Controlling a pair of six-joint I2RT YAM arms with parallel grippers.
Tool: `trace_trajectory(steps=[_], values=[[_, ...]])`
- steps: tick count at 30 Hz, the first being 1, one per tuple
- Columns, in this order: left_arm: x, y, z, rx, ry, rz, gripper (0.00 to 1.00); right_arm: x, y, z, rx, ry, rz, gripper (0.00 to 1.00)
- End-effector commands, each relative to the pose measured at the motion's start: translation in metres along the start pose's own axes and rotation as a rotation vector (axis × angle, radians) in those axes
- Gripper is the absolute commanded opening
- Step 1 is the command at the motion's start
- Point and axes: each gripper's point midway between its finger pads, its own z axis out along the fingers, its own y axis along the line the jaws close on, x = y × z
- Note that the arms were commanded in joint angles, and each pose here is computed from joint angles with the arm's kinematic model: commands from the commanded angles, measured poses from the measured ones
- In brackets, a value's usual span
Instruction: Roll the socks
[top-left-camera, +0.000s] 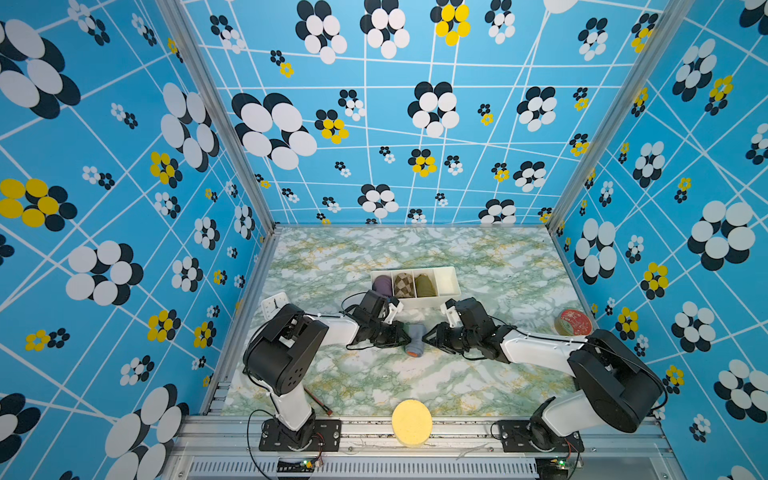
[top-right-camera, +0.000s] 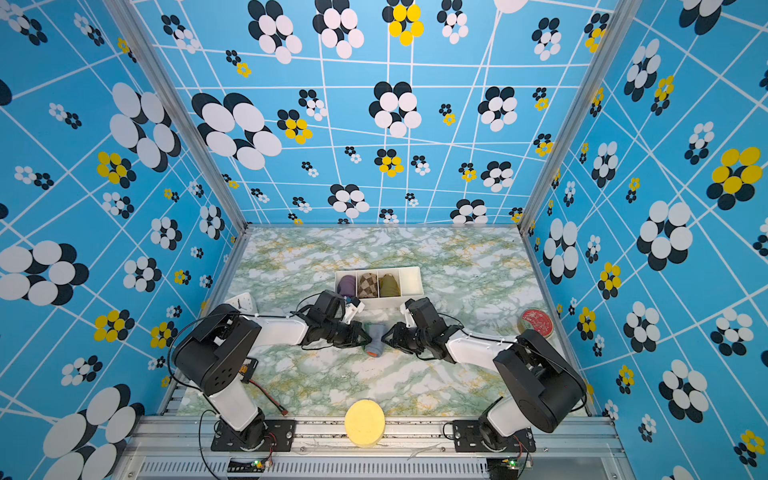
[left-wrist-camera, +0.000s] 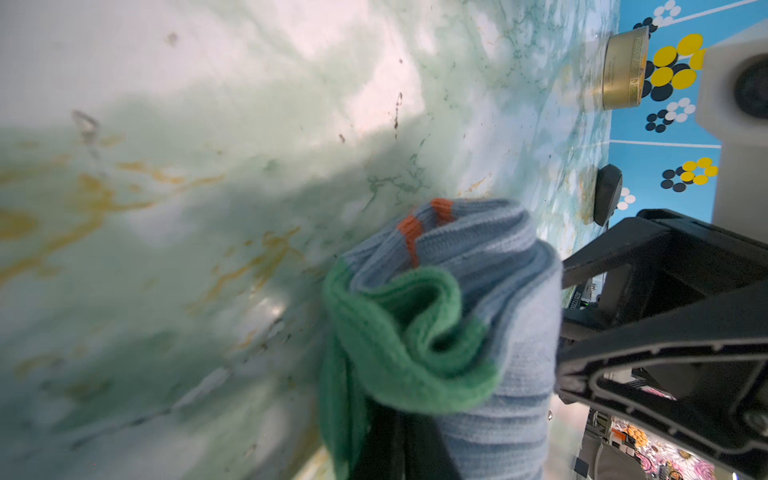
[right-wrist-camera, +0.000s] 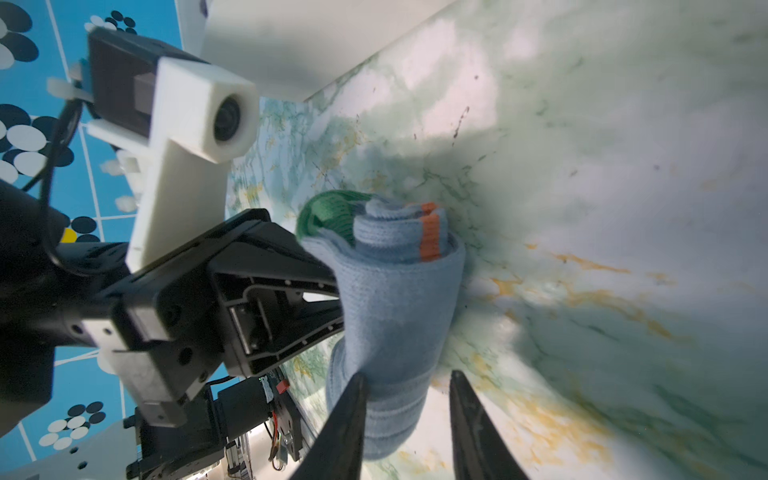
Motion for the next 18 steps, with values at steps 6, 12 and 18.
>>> trace_trajectory(steps=[6, 12, 18], values=[[0.063, 0.084, 0.008, -0.271, 0.139, -0.202, 0.07, -0.006, -0.001, -0.019, -0.016, -0.080, 0.015, 0.36], [0.062, 0.084, 0.008, -0.271, 0.137, -0.201, 0.07, -0.005, -0.011, -0.021, 0.031, -0.076, 0.015, 0.35], [0.061, 0.081, 0.006, -0.271, 0.132, -0.198, 0.07, -0.003, -0.016, -0.015, 0.048, -0.057, 0.029, 0.35]])
